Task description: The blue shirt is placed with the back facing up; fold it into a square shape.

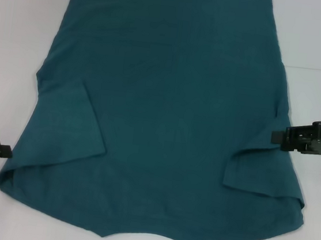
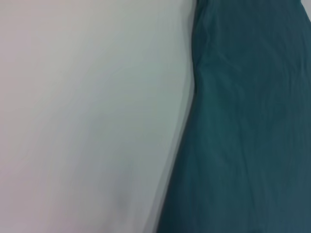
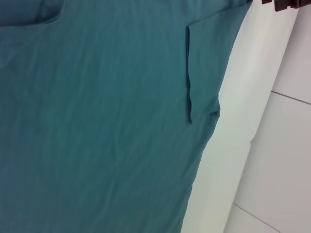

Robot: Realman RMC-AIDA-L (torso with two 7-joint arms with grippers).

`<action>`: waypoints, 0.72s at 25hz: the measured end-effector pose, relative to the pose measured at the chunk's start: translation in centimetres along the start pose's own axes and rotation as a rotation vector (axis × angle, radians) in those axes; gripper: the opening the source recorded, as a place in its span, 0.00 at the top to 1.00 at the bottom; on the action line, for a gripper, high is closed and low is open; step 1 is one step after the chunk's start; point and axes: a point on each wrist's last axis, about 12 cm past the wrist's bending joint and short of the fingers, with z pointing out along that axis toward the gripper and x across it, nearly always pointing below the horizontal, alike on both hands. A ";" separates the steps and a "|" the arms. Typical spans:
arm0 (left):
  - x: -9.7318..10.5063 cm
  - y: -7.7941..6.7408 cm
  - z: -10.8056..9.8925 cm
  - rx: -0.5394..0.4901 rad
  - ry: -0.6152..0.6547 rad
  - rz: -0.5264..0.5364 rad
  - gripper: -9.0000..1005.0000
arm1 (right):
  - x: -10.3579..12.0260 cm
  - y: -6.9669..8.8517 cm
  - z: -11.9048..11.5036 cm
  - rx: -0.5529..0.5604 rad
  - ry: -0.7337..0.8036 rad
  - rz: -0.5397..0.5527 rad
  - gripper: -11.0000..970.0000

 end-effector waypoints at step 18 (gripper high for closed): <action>0.4 0.7 1.7 -0.038 0.014 -0.005 0.26 | 0.1 -0.2 -0.1 0.004 -0.011 0.006 0.50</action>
